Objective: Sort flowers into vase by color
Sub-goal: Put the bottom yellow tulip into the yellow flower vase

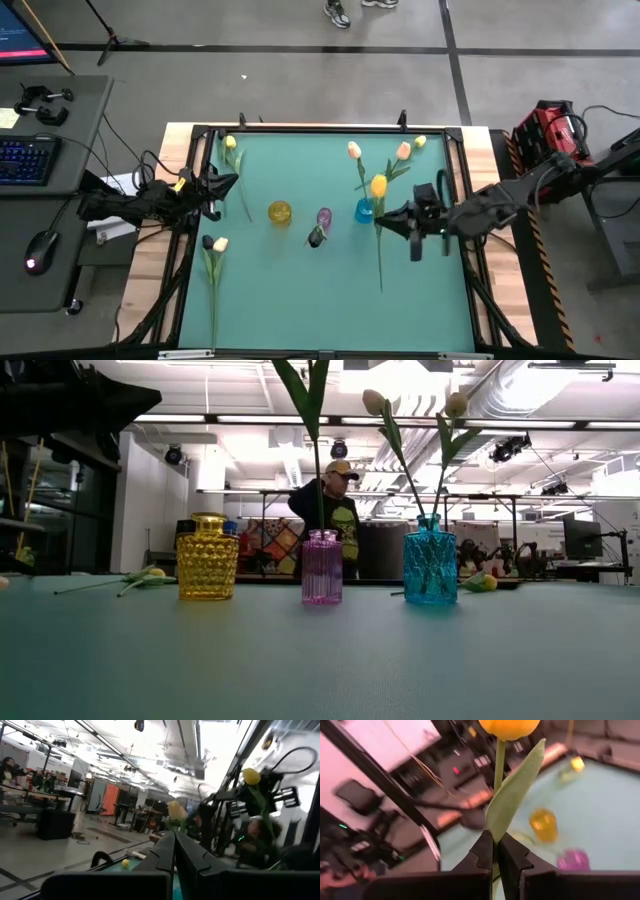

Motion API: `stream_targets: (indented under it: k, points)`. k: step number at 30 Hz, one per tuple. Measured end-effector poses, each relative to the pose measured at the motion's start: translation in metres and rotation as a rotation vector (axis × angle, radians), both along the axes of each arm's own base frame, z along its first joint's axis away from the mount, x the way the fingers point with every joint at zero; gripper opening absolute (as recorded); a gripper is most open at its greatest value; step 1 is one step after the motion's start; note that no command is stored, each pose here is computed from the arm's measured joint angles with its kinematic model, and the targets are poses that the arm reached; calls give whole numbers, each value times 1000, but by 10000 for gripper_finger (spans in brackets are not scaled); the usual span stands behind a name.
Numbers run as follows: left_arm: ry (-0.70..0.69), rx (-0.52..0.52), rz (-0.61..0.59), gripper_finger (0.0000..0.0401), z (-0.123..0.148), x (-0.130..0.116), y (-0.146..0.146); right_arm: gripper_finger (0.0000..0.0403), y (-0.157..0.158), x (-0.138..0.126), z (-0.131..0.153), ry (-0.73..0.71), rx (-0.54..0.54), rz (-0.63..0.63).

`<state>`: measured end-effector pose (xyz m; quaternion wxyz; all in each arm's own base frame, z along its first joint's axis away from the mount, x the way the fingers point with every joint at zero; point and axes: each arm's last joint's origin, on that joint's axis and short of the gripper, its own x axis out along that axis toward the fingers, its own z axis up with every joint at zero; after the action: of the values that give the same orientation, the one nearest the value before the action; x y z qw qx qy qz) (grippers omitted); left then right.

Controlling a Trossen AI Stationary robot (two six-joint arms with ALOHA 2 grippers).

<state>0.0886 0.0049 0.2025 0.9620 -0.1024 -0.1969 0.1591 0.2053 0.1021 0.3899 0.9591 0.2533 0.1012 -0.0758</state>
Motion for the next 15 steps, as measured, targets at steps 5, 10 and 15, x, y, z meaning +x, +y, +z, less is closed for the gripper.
stream_targets:
  k: [5,10,15]
  points:
    - [-200,-302,-177,0,7,-3,-1,0,-8,-5,17,-111,-67,-22]
    - [-382,-552,-207,0,13,-7,2,0,-17,-2,21,-141,-97,-63]
    - [-448,-663,-127,1,13,-8,5,0,-25,2,20,-139,-97,-103]
